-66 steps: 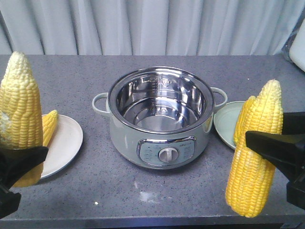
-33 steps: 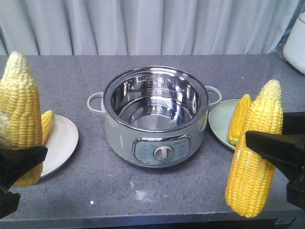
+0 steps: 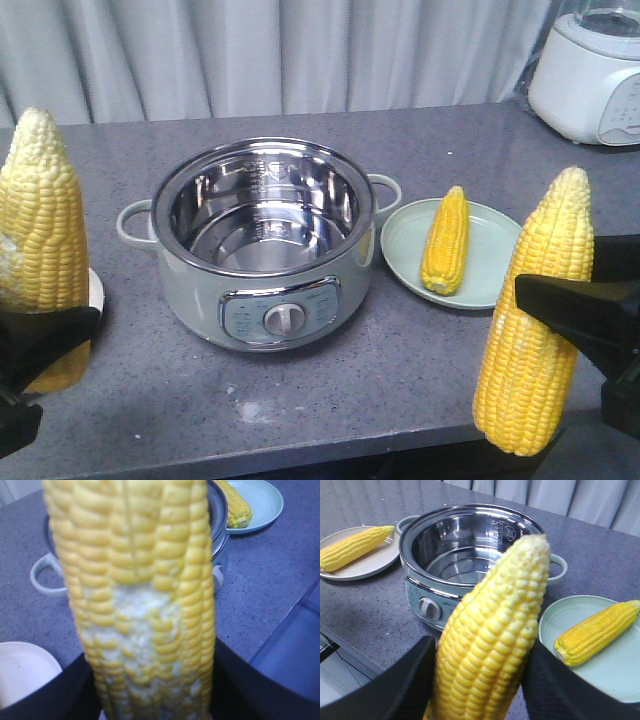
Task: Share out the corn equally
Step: 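Turn the base away from the pot toward the other counter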
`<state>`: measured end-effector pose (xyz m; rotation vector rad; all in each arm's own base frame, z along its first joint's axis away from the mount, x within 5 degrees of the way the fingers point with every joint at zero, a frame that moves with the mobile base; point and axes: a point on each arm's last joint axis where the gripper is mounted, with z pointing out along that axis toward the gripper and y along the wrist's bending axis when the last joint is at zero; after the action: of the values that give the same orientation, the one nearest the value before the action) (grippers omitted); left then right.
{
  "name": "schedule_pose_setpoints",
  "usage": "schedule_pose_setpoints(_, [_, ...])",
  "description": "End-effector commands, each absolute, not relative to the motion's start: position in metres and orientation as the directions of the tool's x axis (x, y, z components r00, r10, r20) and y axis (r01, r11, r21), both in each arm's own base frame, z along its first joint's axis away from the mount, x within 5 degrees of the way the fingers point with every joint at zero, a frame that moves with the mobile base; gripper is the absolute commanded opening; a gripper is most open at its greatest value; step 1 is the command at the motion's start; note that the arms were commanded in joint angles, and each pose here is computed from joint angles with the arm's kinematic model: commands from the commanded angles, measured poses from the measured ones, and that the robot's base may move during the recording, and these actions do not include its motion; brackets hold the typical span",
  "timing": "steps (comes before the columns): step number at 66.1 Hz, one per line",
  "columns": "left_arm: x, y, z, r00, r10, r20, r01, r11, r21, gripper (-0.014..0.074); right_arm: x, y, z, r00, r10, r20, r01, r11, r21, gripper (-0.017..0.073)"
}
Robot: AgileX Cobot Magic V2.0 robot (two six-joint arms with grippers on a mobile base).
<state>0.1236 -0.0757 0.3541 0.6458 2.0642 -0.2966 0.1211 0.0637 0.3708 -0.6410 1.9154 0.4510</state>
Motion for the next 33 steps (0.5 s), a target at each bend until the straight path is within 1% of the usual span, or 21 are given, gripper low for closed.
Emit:
schedule_pose_setpoints(1, [0.1242,-0.0768,0.3679,-0.372,0.281,-0.884,0.55,0.835,0.034,0.0303,0.122,0.0626,0.3845,-0.278,-0.177,-0.944,-0.594,0.804,0.024,0.0204])
schedule_pose_setpoints(33, [0.1242,-0.0768,0.3679,-0.372,0.281,-0.884,0.55,0.835,0.034,0.0303,0.122,0.0626,0.3845,-0.278,-0.177,-0.944,-0.594,0.804,0.024,0.0204])
